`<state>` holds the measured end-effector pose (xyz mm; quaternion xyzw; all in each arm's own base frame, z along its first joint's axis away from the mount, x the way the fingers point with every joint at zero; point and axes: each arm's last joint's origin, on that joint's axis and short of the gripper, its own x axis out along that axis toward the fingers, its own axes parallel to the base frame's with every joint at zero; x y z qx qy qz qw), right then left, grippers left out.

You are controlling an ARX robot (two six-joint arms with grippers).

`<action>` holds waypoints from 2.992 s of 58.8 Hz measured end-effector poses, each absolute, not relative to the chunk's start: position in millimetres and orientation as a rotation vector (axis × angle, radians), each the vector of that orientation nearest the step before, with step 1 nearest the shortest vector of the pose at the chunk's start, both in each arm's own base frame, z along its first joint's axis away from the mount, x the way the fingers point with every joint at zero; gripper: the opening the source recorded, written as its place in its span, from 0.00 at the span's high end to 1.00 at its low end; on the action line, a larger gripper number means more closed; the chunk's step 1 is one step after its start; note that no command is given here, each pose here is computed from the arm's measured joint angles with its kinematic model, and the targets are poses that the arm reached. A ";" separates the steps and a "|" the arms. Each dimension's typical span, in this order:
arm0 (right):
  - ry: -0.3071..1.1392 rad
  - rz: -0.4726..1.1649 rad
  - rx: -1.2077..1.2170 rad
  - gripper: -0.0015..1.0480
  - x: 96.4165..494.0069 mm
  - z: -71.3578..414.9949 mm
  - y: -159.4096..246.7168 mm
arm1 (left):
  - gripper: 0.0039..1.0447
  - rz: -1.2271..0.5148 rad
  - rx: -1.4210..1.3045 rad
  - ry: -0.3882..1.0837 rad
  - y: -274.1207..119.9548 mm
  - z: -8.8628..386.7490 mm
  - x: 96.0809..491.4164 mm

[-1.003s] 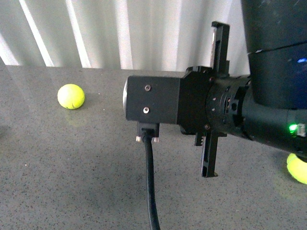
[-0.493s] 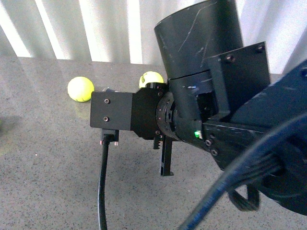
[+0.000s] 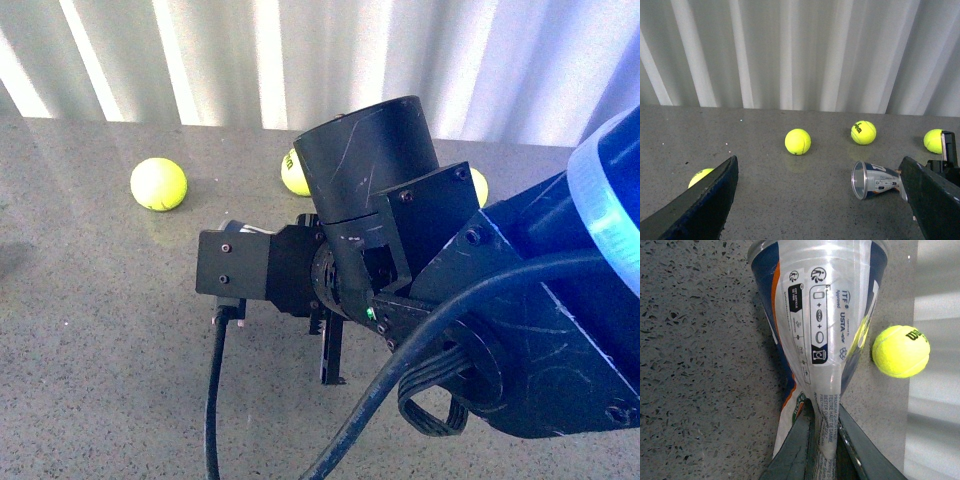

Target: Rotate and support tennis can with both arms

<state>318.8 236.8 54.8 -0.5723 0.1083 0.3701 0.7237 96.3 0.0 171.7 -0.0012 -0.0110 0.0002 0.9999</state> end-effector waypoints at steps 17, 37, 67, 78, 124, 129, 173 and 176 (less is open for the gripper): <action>0.228 0.801 -1.207 0.83 320.1 56.7 237.9 | 0.06 0.000 -0.002 -0.022 0.0 171.7 96.3; 0.223 0.806 -1.176 0.53 320.2 58.4 240.8 | 0.06 0.000 -0.002 -0.022 0.0 171.7 96.3; 0.286 0.794 -1.016 0.07 296.9 102.8 210.3 | 0.06 0.000 -0.002 -0.022 0.0 171.7 96.3; 0.307 0.656 -0.836 0.07 292.5 132.6 172.8 | 0.06 0.000 -0.002 -0.022 0.0 171.7 96.3; -0.293 -0.272 -0.343 0.07 165.0 314.8 71.2 | 0.06 0.000 -0.002 -0.022 0.0 171.7 96.3; -0.198 -0.075 -0.320 0.20 152.4 305.8 69.7 | 0.06 -0.001 -0.002 -0.022 0.0 171.7 96.3; 0.004 -0.002 -0.011 0.97 114.2 177.3 0.5 | 0.06 0.001 -0.002 -0.022 0.1 171.7 96.3; -0.001 -0.002 -0.010 0.97 113.2 175.2 0.3 | 0.06 0.001 -0.002 -0.022 0.0 171.7 96.3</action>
